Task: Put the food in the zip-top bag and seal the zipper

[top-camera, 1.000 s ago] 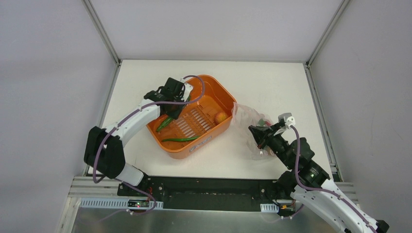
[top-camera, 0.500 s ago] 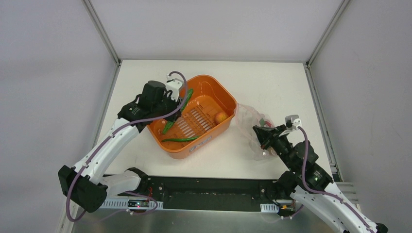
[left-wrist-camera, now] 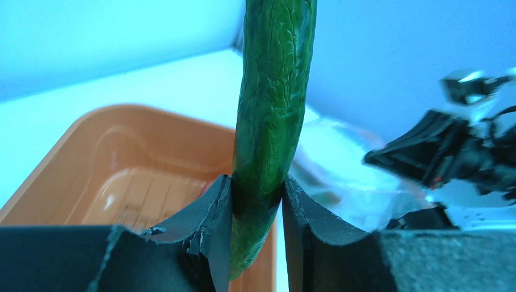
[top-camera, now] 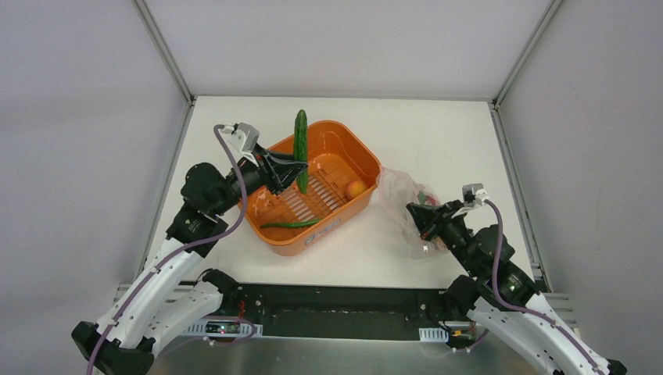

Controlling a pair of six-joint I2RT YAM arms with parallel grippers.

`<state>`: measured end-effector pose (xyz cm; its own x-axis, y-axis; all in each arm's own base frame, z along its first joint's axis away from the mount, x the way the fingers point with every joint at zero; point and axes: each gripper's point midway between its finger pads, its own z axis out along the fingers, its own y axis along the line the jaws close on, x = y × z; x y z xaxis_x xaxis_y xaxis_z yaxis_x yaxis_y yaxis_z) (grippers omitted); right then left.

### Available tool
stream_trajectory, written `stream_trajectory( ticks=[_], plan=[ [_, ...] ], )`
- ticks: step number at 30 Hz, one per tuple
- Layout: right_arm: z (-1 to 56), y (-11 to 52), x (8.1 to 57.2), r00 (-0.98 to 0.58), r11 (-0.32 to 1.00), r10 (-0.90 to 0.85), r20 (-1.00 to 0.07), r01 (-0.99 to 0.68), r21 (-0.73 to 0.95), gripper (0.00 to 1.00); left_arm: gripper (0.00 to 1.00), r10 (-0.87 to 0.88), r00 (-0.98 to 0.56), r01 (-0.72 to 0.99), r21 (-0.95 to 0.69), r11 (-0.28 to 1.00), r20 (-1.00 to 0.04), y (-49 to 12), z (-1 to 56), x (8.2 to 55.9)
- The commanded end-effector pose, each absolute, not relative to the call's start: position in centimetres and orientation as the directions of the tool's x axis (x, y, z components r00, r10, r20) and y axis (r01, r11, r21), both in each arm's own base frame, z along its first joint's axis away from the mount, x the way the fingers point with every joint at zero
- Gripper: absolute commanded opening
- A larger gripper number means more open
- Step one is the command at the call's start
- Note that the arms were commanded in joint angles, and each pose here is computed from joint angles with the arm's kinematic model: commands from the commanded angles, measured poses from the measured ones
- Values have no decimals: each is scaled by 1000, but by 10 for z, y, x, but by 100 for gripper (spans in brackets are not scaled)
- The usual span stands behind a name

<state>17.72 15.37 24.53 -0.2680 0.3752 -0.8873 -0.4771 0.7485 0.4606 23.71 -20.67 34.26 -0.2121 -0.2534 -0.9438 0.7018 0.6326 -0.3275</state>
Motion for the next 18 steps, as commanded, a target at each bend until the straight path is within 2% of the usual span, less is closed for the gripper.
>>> stream_trajectory(
  ticks=[1,10,15,18],
  plan=[
    [273,149,178,-255,721,463,-849,-449,528,0,4,-479,-60,867,-284,409,-876,-235,423,210],
    [277,152,175,-283,693,493,-823,-443,568,0,4,-497,-5,953,-155,260,-868,-297,448,179],
    [272,157,174,-315,673,504,-804,-441,594,0,4,-475,47,963,-87,255,-879,-323,438,183],
    [274,159,174,-326,662,512,-795,-439,607,0,3,-517,55,981,-51,187,-854,-337,444,177]
  ],
)
